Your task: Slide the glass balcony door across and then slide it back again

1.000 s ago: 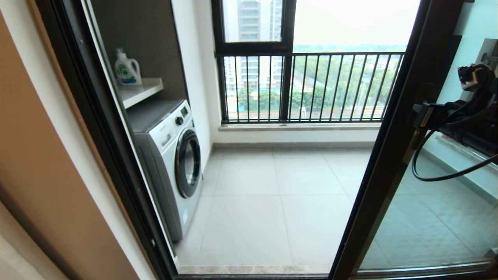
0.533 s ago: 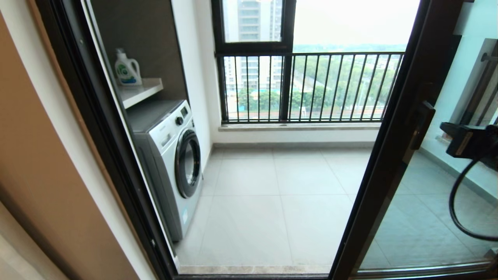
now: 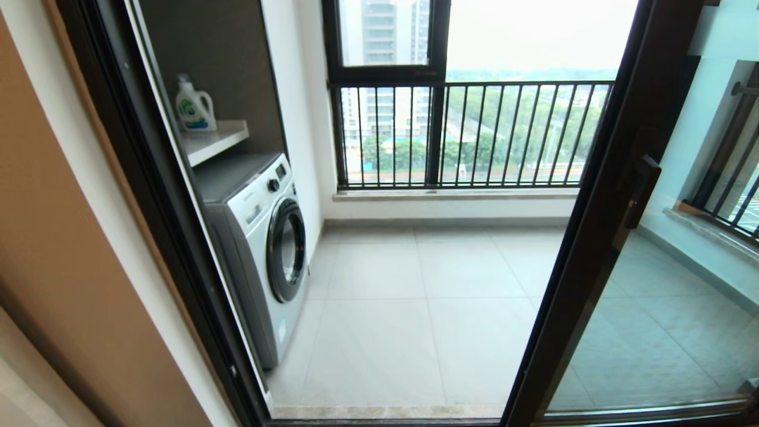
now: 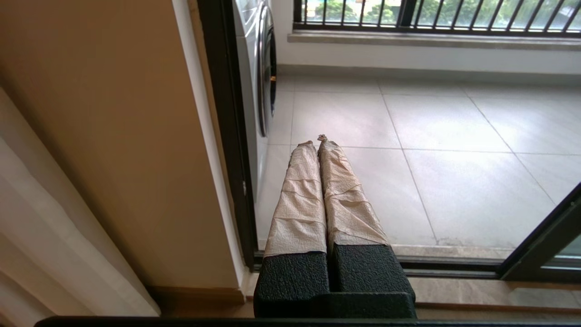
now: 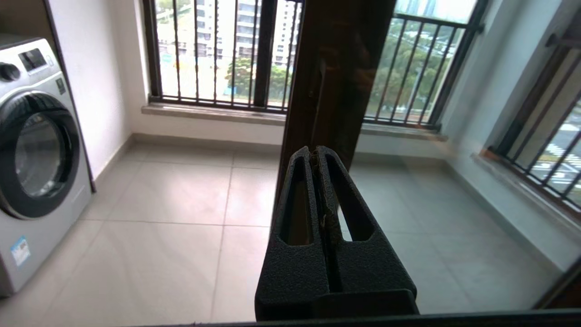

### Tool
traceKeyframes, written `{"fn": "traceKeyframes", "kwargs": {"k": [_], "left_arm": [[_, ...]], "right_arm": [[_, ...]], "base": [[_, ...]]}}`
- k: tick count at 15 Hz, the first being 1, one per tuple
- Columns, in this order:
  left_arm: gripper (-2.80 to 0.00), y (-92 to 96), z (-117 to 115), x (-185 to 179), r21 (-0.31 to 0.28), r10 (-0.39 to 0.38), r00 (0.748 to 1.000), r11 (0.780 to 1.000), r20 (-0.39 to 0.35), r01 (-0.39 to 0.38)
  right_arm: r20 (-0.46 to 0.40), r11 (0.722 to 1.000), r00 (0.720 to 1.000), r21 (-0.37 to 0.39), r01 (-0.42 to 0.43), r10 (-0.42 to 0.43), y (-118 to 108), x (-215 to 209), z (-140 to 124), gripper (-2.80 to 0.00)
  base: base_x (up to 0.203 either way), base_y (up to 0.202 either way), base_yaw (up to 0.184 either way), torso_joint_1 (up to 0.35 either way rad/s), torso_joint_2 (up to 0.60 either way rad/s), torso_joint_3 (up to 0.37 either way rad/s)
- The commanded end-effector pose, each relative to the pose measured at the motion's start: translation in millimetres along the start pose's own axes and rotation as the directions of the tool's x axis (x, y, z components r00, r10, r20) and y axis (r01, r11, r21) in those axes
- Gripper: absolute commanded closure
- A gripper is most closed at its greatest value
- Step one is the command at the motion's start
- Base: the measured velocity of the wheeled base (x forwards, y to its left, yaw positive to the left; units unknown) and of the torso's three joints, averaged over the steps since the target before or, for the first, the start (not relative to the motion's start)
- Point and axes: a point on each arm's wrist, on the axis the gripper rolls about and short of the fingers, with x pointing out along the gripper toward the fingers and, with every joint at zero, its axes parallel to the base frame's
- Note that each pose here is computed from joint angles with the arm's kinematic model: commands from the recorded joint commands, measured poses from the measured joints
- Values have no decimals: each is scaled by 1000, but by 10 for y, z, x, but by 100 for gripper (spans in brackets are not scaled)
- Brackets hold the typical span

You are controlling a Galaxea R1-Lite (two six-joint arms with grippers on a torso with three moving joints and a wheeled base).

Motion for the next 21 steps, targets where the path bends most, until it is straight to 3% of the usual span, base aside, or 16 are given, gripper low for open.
{"fn": "traceKeyframes", "kwargs": {"k": [1,4,7,10,12,14,17,19,21], "left_arm": [[0,0,0,1,-1,1,1000,1000,-1,-1],[0,0,0,1,-1,1,1000,1000,-1,-1],[0,0,0,1,-1,1,1000,1000,-1,-1],[0,0,0,1,-1,1,1000,1000,-1,-1],[0,0,0,1,-1,1,1000,1000,-1,-1],[0,0,0,1,-1,1,1000,1000,-1,-1],[0,0,0,1,-1,1,1000,1000,-1,-1],[0,0,0,1,-1,1,1000,1000,-1,-1],[0,0,0,1,-1,1,1000,1000,-1,-1]], "right_arm": [[93,999,995,-11,42,-41,25,-501,-70,0],[-2,999,1000,-32,26,-26,4,-546,-74,0],[-6,999,1000,-32,29,-29,4,-568,-87,0],[4,1000,1000,23,21,-21,-13,-587,-37,0],[-11,1000,999,-4,-31,31,-45,-648,-3,0],[-2,999,999,-12,-32,32,-45,-761,-53,0],[-2,998,999,-48,-35,35,26,-1038,-487,0],[-130,999,990,19,-50,52,105,-934,-832,0],[-200,993,973,9,-117,117,165,-850,-1037,0]], "base": [[0,0,0,0,0,0],[0,0,0,0,0,0],[0,0,0,0,0,0],[0,0,0,0,0,0],[0,0,0,0,0,0],[0,0,0,0,0,0],[0,0,0,0,0,0],[0,0,0,0,0,0],[0,0,0,0,0,0]]}}
